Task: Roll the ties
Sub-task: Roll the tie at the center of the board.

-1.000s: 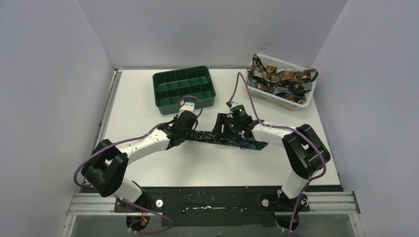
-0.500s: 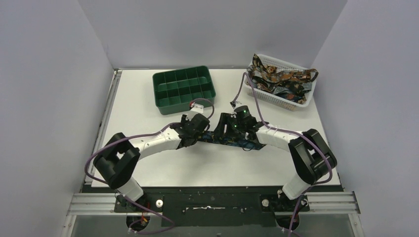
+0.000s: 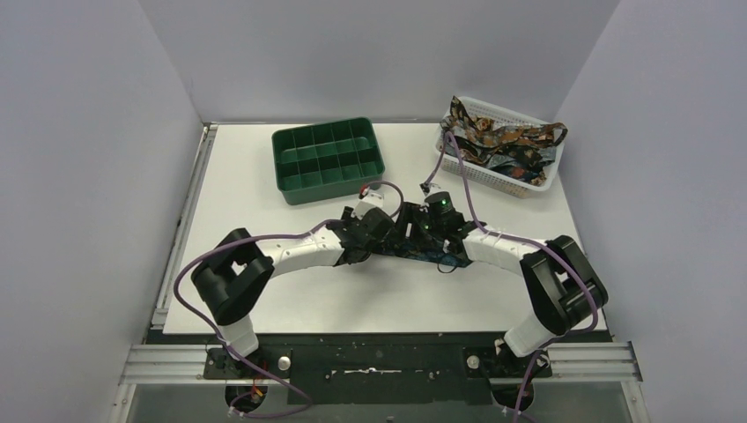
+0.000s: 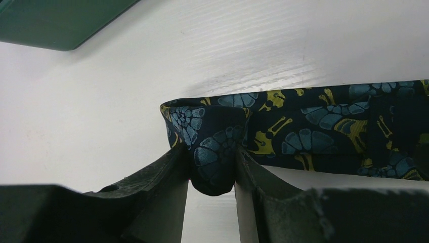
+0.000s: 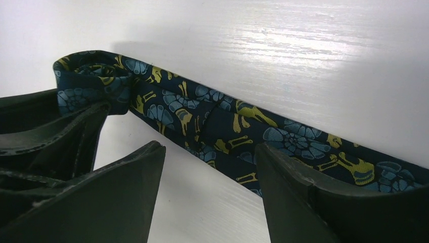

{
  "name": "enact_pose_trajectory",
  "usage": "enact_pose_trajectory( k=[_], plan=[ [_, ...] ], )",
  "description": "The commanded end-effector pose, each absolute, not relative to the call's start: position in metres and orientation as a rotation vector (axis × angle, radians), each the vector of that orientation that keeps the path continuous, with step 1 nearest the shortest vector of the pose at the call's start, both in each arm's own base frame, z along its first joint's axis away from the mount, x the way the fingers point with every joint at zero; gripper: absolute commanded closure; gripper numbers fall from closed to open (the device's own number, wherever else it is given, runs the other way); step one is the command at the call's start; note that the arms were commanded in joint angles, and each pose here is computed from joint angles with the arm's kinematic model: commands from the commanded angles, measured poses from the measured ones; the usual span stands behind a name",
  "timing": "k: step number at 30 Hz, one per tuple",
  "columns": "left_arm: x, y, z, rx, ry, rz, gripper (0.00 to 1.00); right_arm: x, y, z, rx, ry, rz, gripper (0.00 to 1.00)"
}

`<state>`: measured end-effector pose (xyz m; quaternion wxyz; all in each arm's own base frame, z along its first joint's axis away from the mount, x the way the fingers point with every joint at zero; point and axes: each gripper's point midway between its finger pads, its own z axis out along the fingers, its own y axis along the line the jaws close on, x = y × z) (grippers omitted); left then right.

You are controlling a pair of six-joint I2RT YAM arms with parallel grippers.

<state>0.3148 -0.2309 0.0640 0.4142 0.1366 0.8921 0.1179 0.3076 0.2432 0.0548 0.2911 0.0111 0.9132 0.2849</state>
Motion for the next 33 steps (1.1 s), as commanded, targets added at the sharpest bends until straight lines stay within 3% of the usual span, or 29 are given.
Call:
enact_pose_trajectory(
  k=[1, 8, 12, 24, 33],
  plan=[
    [0.317, -0.248, 0.063, 0.338, 2.257, 0.239, 0.65, 0.318, 0.245, 0.077, 0.047, 2.344, 0.791, 0.32],
    [0.314, -0.268, 0.056, 0.386, 2.289, 0.125, 0.54, 0.319, 0.241, 0.081, 0.065, 2.327, 0.788, 0.26],
    [0.314, -0.285, 0.067, 0.411, 2.284, -0.062, 0.47, 0.319, 0.237, 0.08, 0.073, 2.335, 0.782, 0.25],
    [0.323, -0.291, 0.125, 0.323, 2.205, -0.343, 0.39, 0.319, 0.248, 0.09, 0.062, 2.311, 0.893, 0.16],
    [0.329, -0.229, 0.142, 0.081, 2.169, -0.53, 0.3, 0.325, 0.255, 0.105, 0.108, 2.264, 0.958, 0.0]
  ],
)
